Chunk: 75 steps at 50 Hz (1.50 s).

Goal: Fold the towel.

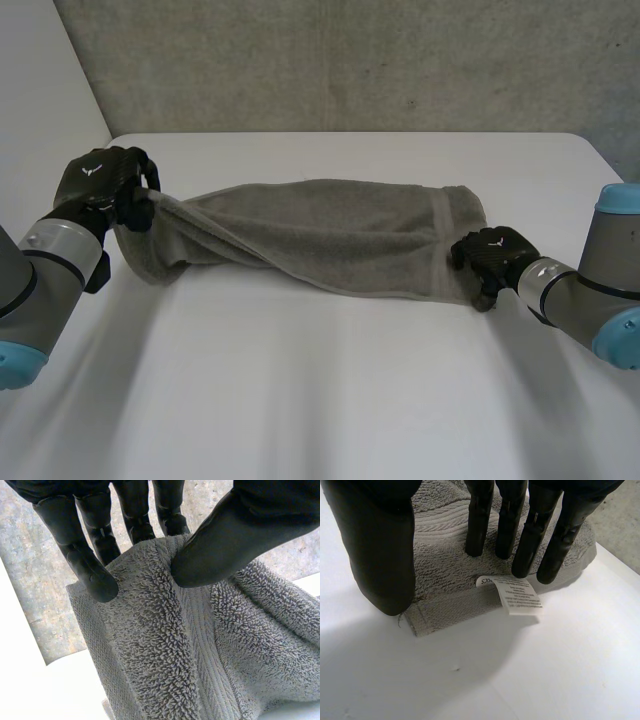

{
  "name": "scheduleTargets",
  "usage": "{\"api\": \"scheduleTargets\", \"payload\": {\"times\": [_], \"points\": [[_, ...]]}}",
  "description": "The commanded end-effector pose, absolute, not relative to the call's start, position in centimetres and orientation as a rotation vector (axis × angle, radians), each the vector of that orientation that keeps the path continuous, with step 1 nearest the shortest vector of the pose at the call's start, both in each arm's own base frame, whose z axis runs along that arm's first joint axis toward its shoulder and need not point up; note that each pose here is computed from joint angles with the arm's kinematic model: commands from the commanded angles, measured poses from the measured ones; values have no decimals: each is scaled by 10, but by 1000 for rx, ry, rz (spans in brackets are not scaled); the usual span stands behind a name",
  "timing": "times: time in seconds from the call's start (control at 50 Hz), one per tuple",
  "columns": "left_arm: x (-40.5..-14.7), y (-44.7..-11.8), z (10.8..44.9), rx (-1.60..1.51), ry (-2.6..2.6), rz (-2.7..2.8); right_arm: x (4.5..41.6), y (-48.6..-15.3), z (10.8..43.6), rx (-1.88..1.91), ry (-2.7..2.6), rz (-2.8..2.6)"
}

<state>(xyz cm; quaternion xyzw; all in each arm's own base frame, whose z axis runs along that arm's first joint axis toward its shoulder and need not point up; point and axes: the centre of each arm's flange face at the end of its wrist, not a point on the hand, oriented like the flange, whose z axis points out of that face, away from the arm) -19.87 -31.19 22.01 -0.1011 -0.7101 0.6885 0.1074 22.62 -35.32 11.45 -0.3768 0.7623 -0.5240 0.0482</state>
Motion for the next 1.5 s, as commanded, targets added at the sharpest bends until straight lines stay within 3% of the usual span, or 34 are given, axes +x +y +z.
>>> {"api": "scheduleTargets", "payload": {"times": [0.02,1.16,1.5], "points": [[-199,-312,220,-298,-2090,2027,226,-354,115,-1148,2322,-1603],[-199,-311,219,-300,-2093,2023,232,-368,113,-1139,2275,-1693],[-200,-311,220,-301,-2090,2023,227,-370,134,-1043,2271,-1767]]}}
